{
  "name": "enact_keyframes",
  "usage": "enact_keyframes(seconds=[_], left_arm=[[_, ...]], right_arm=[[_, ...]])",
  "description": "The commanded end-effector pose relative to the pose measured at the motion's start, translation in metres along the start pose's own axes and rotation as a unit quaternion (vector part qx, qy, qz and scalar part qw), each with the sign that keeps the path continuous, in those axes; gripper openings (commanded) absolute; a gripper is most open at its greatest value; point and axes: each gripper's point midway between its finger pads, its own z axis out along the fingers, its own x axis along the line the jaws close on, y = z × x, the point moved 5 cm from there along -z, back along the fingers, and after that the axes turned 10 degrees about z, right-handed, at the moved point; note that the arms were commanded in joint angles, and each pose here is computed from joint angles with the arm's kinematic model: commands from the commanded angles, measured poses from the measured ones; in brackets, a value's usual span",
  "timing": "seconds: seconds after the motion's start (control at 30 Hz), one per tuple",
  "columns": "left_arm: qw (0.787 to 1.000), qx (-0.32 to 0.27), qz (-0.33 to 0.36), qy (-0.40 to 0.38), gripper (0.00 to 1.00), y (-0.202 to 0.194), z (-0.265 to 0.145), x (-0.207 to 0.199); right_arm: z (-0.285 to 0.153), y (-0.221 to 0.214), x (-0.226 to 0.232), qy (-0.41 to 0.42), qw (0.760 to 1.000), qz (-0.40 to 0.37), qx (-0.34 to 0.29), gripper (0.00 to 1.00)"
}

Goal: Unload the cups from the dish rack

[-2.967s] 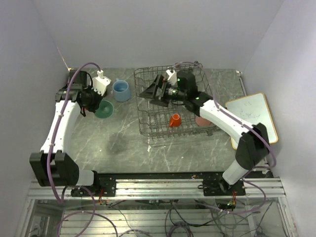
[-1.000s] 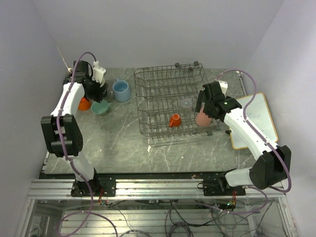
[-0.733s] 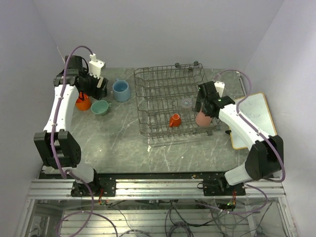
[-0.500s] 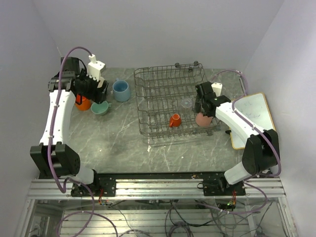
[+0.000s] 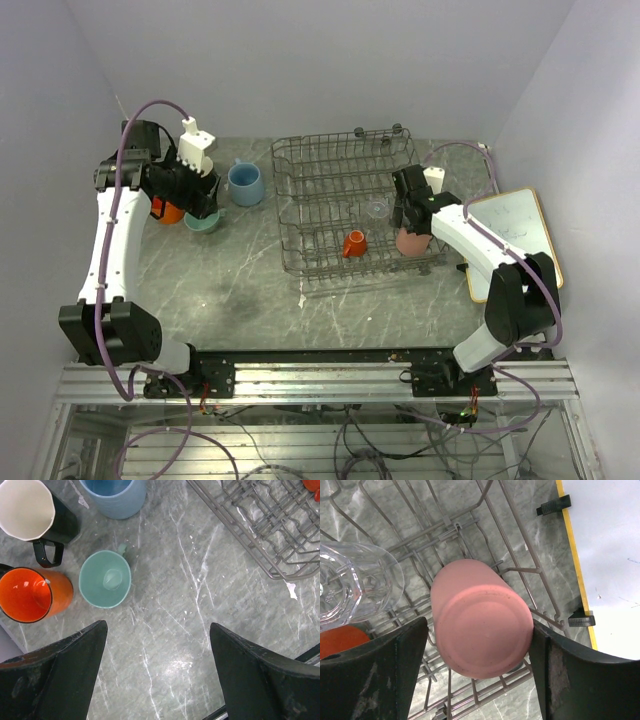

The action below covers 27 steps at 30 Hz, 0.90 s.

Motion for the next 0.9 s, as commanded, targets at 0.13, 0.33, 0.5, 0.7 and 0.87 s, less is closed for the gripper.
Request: enact_keyframes(seconds=[0.13, 0.33, 0.5, 0.7, 0.87], left_arm=[[1.0, -0.005, 0.018, -0.003, 0.94, -0.002, -0.011, -0.008], [0.999, -0.023, 0.018, -0.012, 0.98, 0.002, -0.014, -0.015], [0.999, -0.024, 0.017, -0.013, 0.98, 0.001, -0.014, -0.015], [0.997, -0.075, 0.019, -0.024, 1.0, 0.001, -0.008, -0.028], [0.996, -0.072, 0.037, -0.03, 1.0, -0.008, -0.009, -0.036]], right_arm=[[0.001, 0.005, -0.001, 0.003, 1.0, 0.016, -0.012, 0.63], [0.003, 0.005, -0.01, 0.005, 1.0, 0.03, -0.009, 0.49], [-0.012, 0.023, -0.009, 0.017, 0.999, 0.043, -0.026, 0.31], [-0.05, 0.052, -0.007, 0.053, 0.995, 0.061, -0.054, 0.21], [-0.096, 0.083, -0.007, 0.112, 0.987, 0.079, -0.088, 0.18]])
